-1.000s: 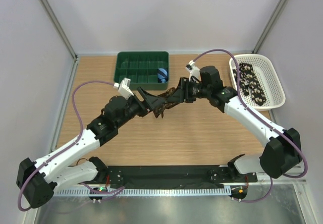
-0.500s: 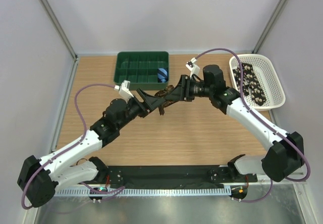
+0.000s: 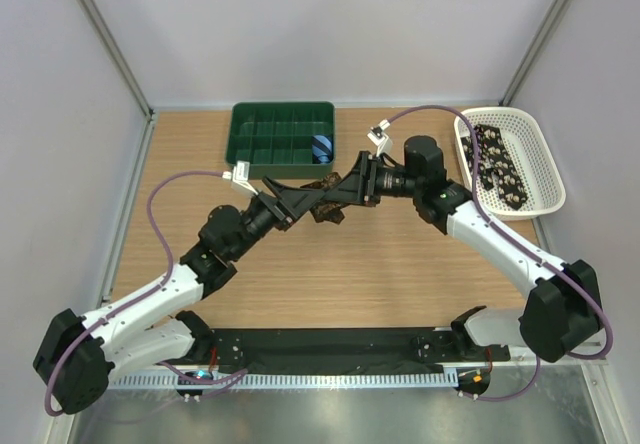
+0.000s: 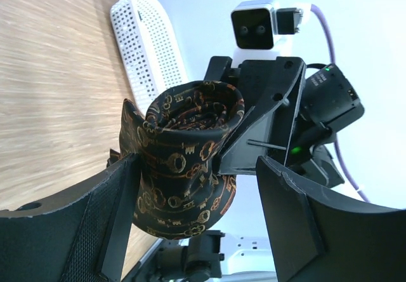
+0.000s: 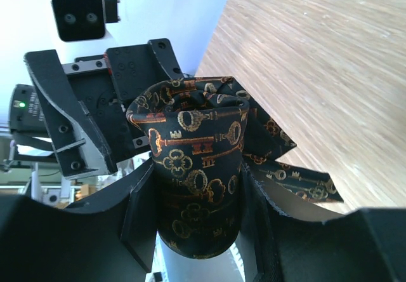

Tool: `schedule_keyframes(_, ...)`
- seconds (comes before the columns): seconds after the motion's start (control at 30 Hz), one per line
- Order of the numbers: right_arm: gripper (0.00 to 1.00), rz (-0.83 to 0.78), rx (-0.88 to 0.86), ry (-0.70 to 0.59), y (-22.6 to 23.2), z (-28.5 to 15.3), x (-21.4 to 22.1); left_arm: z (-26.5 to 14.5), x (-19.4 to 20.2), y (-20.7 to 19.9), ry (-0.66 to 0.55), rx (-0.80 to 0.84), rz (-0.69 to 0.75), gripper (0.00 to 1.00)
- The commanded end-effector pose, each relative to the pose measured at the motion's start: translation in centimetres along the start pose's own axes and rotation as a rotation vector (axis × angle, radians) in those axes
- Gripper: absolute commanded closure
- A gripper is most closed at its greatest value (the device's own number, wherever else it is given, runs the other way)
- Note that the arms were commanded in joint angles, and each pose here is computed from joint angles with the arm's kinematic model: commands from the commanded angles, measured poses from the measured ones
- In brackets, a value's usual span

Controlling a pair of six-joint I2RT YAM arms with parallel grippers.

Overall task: Roll the ties
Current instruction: Roll the tie

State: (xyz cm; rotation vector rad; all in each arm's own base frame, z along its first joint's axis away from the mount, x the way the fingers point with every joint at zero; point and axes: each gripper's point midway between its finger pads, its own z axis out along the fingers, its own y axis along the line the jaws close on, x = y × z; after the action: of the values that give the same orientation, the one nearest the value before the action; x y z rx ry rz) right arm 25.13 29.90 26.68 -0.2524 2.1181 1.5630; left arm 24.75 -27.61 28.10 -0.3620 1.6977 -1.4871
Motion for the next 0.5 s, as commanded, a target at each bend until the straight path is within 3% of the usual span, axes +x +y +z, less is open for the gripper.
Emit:
schedule_keyframes(0.0, 0.97, -0.045, -0.123, -0.040, 3.7, -0.8, -0.9, -0.5, -1.2, -3.3, -0.048, 0.142, -0.028, 0.24)
schedule_keyframes(0.3, 0.98, 0.016, -0.187, -0.041, 4.8, -0.8, -1.0, -0.6, -1.6, -4.3, -0.067, 0.202, -0.061, 0.37)
schedule_keyframes(0.47, 0.99, 0.029, -0.213, -0.033, 5.0, -0.7, -0.9, -0.8, -2.0, -4.7, -0.092, 0.232, -0.083, 0.38)
